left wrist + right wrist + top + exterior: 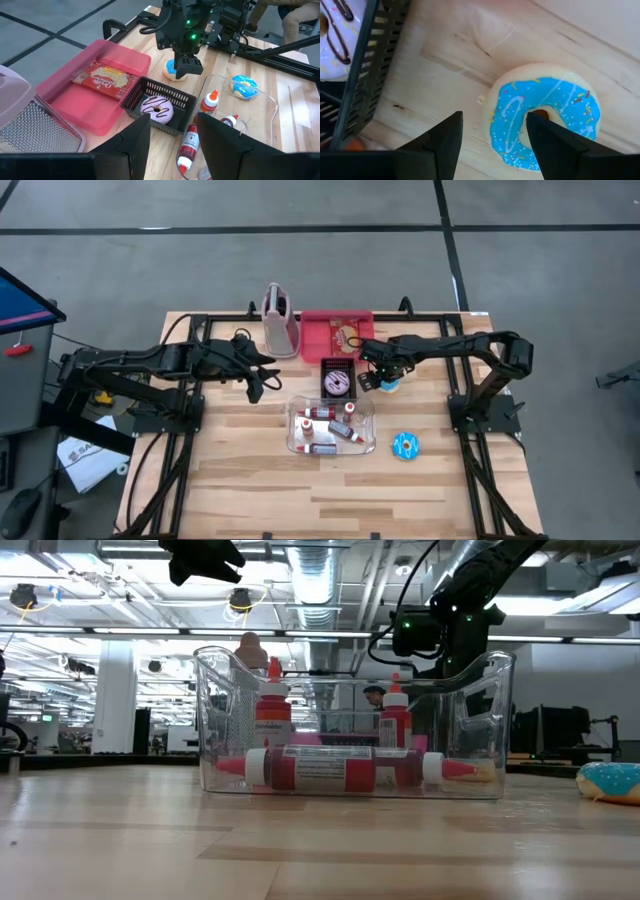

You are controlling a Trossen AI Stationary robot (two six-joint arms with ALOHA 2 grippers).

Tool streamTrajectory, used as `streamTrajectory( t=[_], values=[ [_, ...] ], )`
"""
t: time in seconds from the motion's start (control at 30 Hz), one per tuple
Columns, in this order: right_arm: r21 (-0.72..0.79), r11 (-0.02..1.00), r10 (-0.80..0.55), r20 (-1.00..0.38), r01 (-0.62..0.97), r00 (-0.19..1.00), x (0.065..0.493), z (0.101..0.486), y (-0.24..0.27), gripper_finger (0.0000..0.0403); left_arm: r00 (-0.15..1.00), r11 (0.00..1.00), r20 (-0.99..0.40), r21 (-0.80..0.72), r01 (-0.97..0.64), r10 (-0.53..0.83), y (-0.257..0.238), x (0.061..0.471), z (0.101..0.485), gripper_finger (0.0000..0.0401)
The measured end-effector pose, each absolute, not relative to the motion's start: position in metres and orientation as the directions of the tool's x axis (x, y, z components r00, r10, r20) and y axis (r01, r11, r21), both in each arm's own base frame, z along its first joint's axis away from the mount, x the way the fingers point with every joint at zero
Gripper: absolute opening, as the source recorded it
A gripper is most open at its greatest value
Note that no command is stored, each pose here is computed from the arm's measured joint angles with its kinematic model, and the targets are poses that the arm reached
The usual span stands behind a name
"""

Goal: Pick & Place Food Item
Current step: Put the light blue donut into the black bin

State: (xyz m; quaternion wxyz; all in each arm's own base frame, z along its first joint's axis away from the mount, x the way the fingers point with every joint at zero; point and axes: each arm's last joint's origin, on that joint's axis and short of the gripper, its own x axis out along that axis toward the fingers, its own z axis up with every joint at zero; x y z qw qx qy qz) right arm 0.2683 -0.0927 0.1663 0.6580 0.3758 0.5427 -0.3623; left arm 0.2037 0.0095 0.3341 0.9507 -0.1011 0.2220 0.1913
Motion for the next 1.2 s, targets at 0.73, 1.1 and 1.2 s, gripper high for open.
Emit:
streamTrajectory(
  t=[0.73,1.1,1.2],
  values=[
    [0.094,0.464,-0.043,-0.991,0.881,0.129,0.262,0.157,-0.088,0.0212,0.832,0.911,-0.463,-0.114,-0.397,0.305,0.009,0.204,0.334,0.0157],
    [0.122,0.446,-0.031,-0.988,0.887,0.152,0.262,0.153,-0.086,0.0212,0.832,0.911,-0.463,-0.113,-0.397,0.305,0.009,0.204,0.334,0.0157],
    [0.132,0.439,-0.038,-0.986,0.889,0.165,0.262,0.153,-0.09,0.0212,0.832,0.911,-0.463,-0.114,-0.397,0.305,0.009,0.204,0.334,0.0159]
  ],
)
